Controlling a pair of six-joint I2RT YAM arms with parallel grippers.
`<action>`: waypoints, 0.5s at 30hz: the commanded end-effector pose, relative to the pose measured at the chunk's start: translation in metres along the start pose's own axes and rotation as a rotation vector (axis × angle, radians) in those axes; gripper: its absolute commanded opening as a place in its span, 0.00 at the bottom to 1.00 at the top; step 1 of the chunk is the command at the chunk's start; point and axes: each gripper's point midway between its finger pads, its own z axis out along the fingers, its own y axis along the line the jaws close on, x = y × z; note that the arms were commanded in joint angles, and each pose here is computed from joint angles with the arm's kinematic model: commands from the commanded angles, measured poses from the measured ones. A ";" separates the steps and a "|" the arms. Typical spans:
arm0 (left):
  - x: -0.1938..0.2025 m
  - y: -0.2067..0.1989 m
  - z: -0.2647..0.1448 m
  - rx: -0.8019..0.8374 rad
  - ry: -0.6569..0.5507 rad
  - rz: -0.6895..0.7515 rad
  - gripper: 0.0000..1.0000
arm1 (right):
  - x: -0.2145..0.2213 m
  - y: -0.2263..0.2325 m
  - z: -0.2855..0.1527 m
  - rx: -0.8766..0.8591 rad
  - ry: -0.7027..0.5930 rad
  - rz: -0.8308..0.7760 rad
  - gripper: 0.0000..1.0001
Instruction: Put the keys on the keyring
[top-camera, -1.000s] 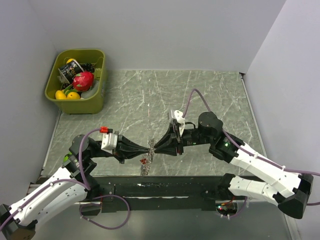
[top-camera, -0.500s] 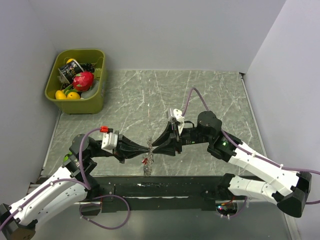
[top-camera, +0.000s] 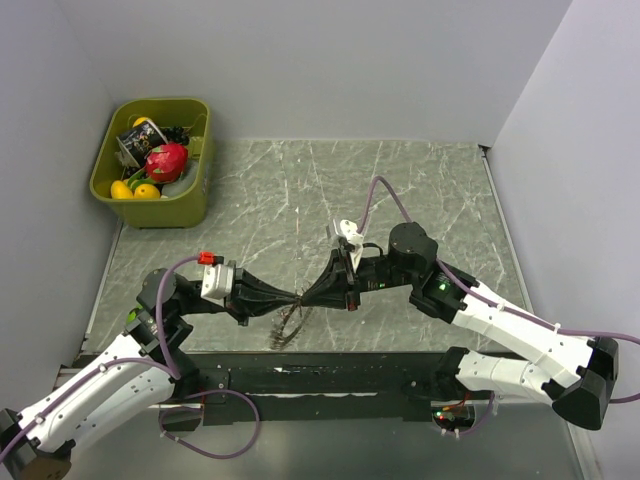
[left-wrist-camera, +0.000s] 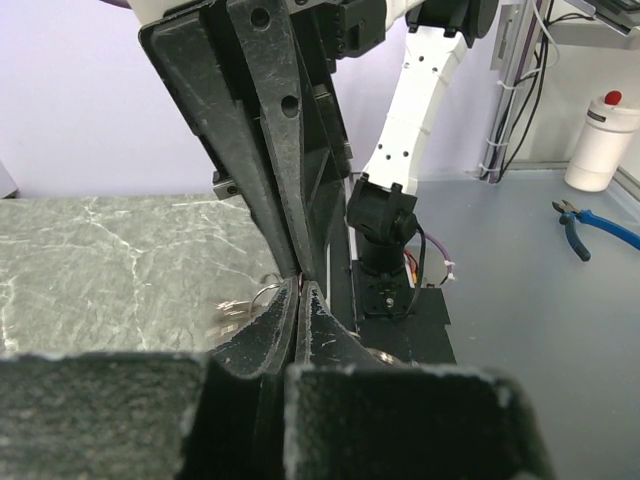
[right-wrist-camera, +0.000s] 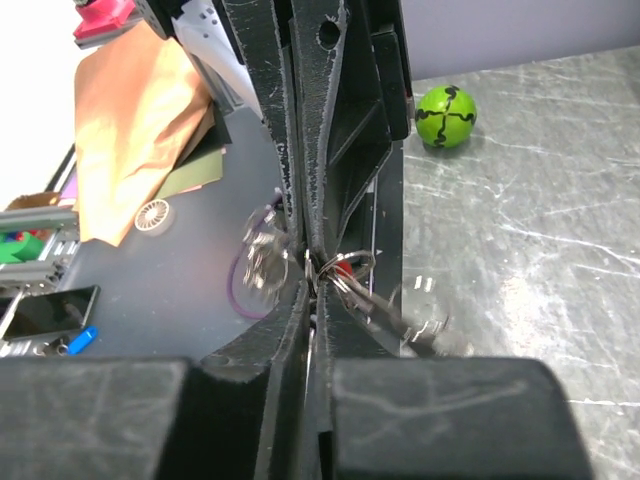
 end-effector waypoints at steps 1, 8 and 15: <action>-0.036 -0.006 0.003 0.025 -0.088 0.089 0.01 | -0.012 0.003 0.007 -0.011 -0.047 -0.035 0.02; -0.036 -0.007 0.000 0.014 -0.079 0.102 0.01 | -0.011 0.001 0.004 0.011 -0.041 -0.039 0.00; -0.038 -0.008 -0.004 -0.001 -0.073 0.123 0.01 | -0.011 0.001 -0.009 0.075 -0.068 -0.074 0.27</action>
